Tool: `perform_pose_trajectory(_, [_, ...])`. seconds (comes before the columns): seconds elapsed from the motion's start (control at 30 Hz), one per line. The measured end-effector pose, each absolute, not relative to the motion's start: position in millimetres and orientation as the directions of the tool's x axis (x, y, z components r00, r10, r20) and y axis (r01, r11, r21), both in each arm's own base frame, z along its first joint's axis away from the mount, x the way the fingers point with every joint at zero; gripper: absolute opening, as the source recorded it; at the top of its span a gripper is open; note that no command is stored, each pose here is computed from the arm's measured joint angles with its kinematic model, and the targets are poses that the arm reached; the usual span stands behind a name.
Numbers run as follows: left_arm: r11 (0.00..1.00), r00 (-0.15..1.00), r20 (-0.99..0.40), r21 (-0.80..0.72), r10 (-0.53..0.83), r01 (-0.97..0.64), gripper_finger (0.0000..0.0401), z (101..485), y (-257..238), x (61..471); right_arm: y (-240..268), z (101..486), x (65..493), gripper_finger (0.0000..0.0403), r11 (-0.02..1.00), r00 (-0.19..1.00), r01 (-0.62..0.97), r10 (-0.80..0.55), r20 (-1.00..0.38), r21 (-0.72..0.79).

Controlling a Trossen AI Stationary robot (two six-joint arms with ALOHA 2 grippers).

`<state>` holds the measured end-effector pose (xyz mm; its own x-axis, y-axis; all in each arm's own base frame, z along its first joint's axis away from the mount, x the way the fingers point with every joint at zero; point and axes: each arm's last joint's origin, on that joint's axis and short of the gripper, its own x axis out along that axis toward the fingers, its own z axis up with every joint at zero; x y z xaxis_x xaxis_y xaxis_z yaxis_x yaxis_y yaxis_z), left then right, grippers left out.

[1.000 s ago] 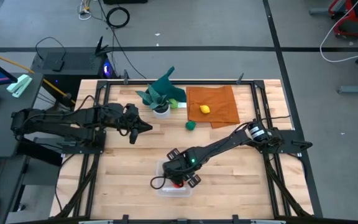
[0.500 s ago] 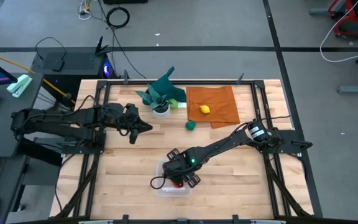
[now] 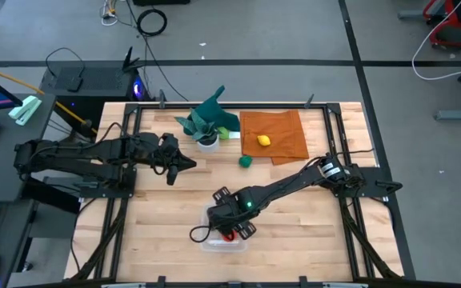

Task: Pick and placing Produce into tupperware
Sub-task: Put the lemon into the transparent bin

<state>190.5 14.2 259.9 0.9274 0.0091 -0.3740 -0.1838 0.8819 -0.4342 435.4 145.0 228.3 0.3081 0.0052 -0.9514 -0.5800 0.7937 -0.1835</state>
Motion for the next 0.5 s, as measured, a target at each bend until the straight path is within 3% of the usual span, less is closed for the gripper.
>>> perform_pose_trajectory(0.17, [0.882, 0.928, -0.373, -0.435, 0.009, -0.184, 0.0040, 260, 14, 191, 140, 266, 435, 0.0244, 0.866, 0.332, -0.462, -0.030, -0.943, -0.190])
perform_pose_trajectory(0.5, [0.881, 0.928, -0.373, -0.440, -0.003, -0.174, 0.0038, 260, 14, 191, 106, 294, 418, 0.0234, 0.951, 0.208, -0.272, -0.094, -0.974, -0.150])
